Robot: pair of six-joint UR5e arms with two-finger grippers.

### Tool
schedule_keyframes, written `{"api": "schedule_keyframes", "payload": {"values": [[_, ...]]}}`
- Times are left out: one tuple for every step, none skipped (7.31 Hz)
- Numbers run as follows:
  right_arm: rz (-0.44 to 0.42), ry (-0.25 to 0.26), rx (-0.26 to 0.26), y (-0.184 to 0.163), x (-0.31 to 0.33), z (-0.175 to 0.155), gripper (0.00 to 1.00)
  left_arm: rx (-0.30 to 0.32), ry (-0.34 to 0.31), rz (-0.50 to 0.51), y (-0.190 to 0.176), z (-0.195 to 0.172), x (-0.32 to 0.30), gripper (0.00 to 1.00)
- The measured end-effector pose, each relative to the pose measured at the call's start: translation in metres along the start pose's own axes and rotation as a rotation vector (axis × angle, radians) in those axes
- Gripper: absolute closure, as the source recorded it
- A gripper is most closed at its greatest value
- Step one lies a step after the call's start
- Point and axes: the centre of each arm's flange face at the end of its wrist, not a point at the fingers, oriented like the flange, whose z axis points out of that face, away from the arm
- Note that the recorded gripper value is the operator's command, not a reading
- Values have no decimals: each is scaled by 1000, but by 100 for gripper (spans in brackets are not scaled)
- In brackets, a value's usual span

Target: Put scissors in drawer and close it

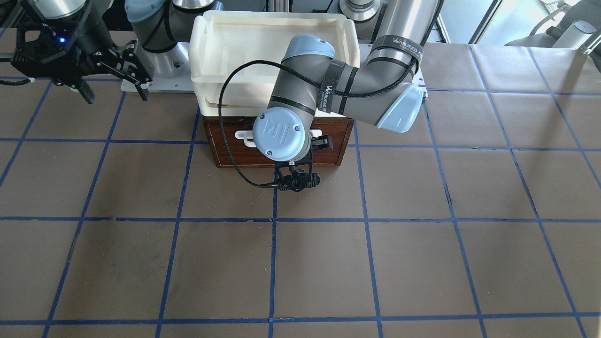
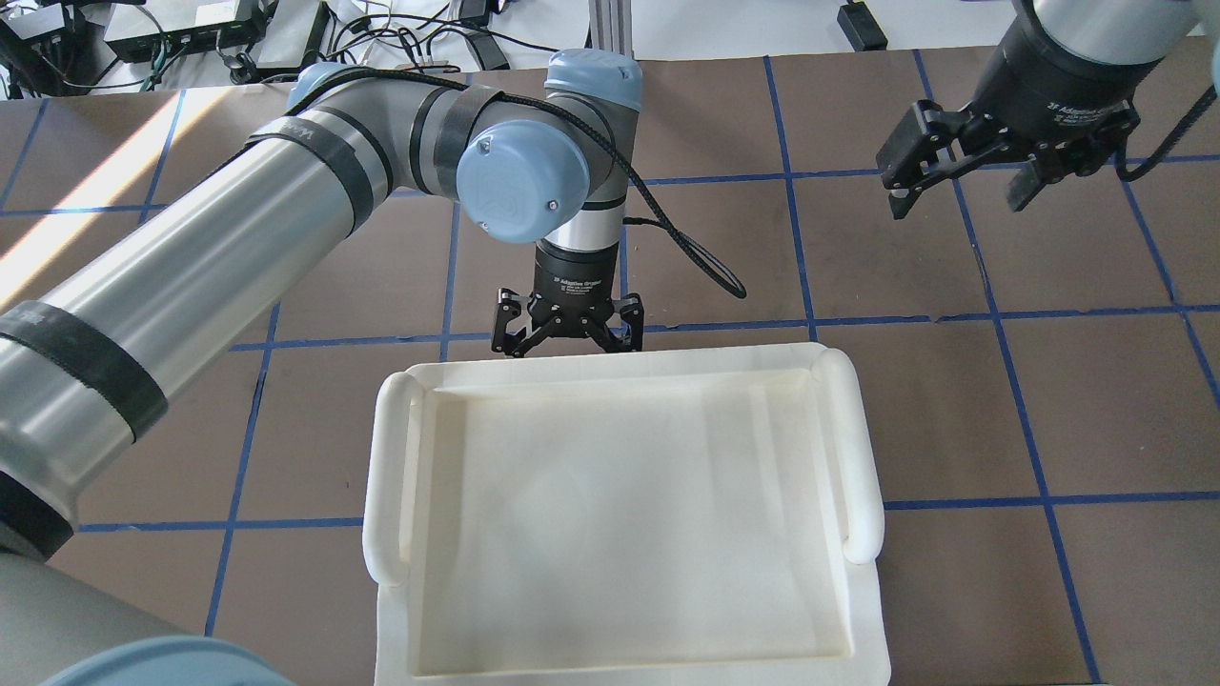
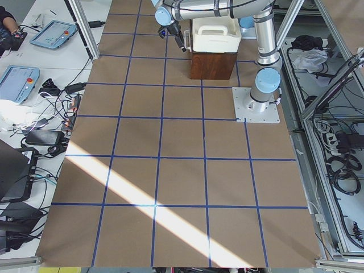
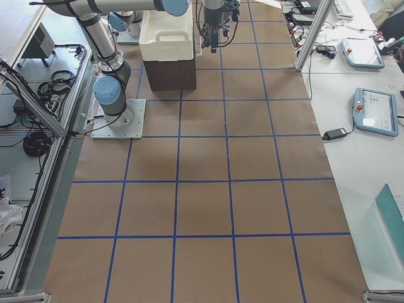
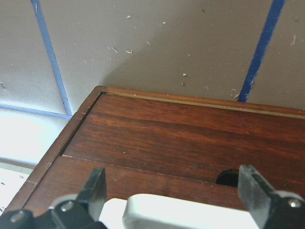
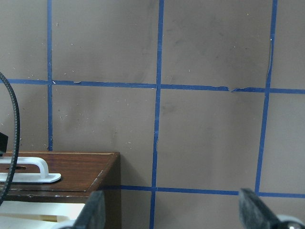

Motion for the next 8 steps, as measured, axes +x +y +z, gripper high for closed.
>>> {"api": "schedule_keyframes", "payload": {"values": [[0,0,0,0,0,0,0,10,7,-1,-1,-4,-1,0],[0,-1,0,0,0,0,0,32,19,-1,-3,-11,-4,0],[0,-1,0,0,0,0,0,60,33,-1,-5,-22,-7,0],[-1,-1,0,-1,0,1,0,102,63,-6,-11,-36,-12,0],[0,-1,0,-1,0,1,0,159,111,-11,-20,-56,-24,0],[0,-2,0,-1,0,1,0,220,150,1,-25,-79,-39,0],[0,-1,0,-1,0,1,0,291,182,30,-28,-106,-63,0],[0,-1,0,-1,0,1,0,352,209,41,-31,-133,-100,0]]}}
